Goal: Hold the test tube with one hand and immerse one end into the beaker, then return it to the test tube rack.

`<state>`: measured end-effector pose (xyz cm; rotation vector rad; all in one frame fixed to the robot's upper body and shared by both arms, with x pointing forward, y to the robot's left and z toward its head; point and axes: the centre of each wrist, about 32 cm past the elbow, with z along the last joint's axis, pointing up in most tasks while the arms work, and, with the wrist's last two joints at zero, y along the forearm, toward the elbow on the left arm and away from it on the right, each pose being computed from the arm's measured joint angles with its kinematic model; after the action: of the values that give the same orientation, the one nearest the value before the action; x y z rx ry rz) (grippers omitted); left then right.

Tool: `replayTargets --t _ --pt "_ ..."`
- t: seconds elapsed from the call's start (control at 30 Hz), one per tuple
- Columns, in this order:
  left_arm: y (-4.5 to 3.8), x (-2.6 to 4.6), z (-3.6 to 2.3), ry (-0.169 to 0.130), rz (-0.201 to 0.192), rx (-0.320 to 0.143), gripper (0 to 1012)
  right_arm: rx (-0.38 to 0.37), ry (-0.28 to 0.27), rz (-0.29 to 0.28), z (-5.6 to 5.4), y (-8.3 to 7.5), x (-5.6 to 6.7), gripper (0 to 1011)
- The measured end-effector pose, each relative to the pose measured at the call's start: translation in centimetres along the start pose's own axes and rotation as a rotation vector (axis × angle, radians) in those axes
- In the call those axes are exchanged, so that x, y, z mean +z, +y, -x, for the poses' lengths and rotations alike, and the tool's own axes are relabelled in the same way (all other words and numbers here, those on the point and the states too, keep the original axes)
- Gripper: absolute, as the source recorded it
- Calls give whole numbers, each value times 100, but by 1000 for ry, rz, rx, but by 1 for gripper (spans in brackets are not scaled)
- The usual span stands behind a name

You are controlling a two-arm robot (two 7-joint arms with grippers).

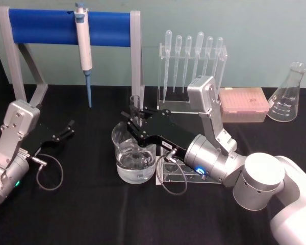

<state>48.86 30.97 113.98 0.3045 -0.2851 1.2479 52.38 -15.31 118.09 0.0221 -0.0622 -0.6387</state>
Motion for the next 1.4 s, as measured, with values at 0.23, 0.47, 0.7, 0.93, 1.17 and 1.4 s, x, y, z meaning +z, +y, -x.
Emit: replayTargets --t 0.23,0.47,0.7,0.93,1.17,1.4 --pt "0 0 0 0 0 0 1000 0 0 0 0 0 0 224" --pt "0 0 0 0 0 0 1000 0 0 0 0 0 0 224" --pt "0 0 0 0 0 0 1000 0 0 0 0 0 0 224" --pt "0 0 0 0 0 0 1000 0 0 0 0 0 0 224" --pt "0 0 0 0 0 0 1000 0 0 0 0 0 0 224" --pt "0 0 0 0 0 0 1000 0 0 0 0 0 0 224"
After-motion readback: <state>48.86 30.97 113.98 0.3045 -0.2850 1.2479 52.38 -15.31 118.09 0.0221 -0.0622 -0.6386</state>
